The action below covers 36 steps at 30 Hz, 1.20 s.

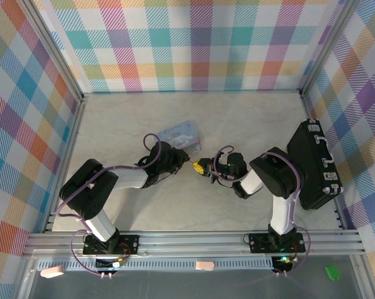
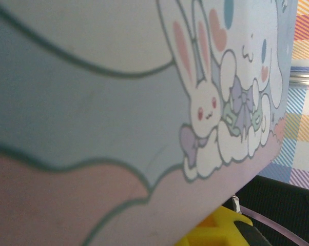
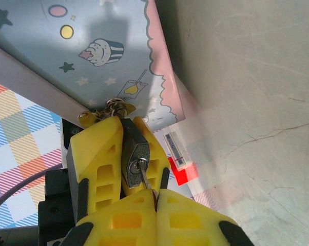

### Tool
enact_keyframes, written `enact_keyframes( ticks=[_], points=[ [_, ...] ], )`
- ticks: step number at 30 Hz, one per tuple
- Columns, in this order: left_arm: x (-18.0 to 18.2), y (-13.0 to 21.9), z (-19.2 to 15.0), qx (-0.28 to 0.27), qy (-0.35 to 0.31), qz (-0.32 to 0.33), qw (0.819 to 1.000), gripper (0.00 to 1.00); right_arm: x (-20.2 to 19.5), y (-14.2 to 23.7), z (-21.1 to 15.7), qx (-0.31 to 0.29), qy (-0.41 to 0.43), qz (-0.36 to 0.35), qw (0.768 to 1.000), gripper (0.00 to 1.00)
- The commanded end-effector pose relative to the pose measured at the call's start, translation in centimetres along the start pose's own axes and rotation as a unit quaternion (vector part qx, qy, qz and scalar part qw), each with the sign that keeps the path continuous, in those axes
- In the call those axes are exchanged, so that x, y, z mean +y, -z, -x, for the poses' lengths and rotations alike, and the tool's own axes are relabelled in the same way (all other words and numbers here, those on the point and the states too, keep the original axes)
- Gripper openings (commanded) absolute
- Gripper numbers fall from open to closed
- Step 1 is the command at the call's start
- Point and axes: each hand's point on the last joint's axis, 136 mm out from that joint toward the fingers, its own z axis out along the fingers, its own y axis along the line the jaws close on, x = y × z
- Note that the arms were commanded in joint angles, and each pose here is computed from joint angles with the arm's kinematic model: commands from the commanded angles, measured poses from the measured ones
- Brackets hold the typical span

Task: Unlock the padlock with the key

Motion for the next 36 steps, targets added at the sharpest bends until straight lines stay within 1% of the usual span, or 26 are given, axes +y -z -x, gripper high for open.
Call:
enact_keyframes(
  ticks=[1,12,29,36],
  points=[
    [-5.6,1.1,-7.4,0.138,-0.024,-0.093,0.986,0.0,0.7,-0.6,1.6,-0.036,-0.002,0.018,0.999,0.0],
    [-6.5,0.6,-8.3,0.141,-0.022,-0.107,0.984,0.0,1.7,-0.9,1.0,-0.029,-0.002,0.015,0.999,0.0],
    [-6.2,0.4,-8.3,0.135,-0.02,-0.102,0.985,0.0,2.0,-0.9,1.1,-0.029,-0.009,0.026,0.999,0.01],
    [-6.0,0.1,-8.4,0.136,-0.02,-0.096,0.986,0.0,2.7,-1.0,0.4,-0.02,-0.003,0.03,0.999,0.0]
  ],
)
